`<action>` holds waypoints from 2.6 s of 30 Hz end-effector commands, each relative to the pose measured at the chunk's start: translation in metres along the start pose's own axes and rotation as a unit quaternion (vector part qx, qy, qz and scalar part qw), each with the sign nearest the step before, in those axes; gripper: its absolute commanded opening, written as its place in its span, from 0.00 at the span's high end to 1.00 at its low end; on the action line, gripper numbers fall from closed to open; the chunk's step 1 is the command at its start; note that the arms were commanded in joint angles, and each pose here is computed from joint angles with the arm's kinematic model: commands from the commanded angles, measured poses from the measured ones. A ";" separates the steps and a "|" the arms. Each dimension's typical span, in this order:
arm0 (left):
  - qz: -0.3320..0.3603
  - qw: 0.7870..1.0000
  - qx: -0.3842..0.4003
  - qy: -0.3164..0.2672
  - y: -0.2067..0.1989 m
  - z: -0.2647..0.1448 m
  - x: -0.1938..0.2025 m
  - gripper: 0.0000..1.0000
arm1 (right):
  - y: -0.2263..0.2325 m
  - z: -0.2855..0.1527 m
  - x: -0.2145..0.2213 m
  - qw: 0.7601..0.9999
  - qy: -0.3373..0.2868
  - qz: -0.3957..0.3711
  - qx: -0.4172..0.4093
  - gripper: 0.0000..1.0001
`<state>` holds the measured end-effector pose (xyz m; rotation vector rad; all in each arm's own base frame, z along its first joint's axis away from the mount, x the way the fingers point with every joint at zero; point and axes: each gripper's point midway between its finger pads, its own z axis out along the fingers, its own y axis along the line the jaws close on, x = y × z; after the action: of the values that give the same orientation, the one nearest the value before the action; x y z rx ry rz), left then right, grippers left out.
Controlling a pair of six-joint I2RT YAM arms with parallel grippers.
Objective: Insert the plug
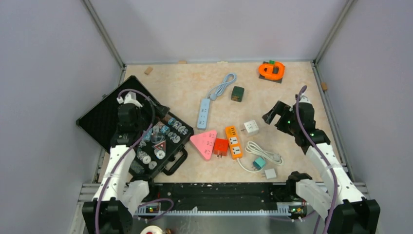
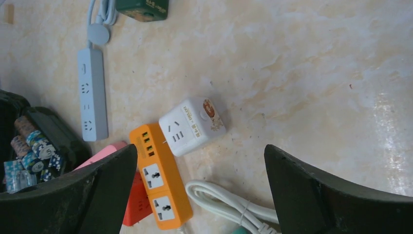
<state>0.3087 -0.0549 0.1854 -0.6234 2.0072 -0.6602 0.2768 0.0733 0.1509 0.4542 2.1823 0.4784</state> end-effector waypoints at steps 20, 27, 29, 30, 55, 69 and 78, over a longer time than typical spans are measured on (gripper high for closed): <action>0.104 0.954 0.096 0.263 -0.068 -0.002 0.142 0.01 | -0.022 0.007 0.065 0.995 0.101 0.018 0.004 0.01; 0.184 0.938 0.022 0.294 -0.080 -0.002 0.194 0.01 | -0.017 0.001 0.065 0.995 0.087 0.038 -0.010 0.01; 0.203 0.933 0.006 0.296 -0.085 0.001 0.204 0.01 | -0.012 -0.003 0.063 0.996 0.079 0.029 -0.032 0.01; 0.214 0.931 0.004 0.296 -0.090 0.001 0.209 0.01 | -0.010 -0.007 0.063 0.996 0.077 0.023 -0.038 0.01; 0.335 0.884 -0.106 0.309 -0.087 0.014 0.303 0.27 | 0.012 -0.023 0.076 0.987 0.121 0.028 -0.099 0.01; 0.312 0.893 0.028 0.323 -0.131 -0.007 0.301 0.69 | 0.025 -0.029 0.080 0.980 0.137 0.010 -0.142 0.01; 0.246 0.893 0.184 0.329 -0.166 -0.037 0.289 0.69 | 0.047 -0.046 0.071 0.970 0.134 -0.015 -0.200 0.01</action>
<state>0.1674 -0.3347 0.0926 0.3648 2.6011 -0.6951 0.1994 0.1313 0.1171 0.2593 2.3749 0.9225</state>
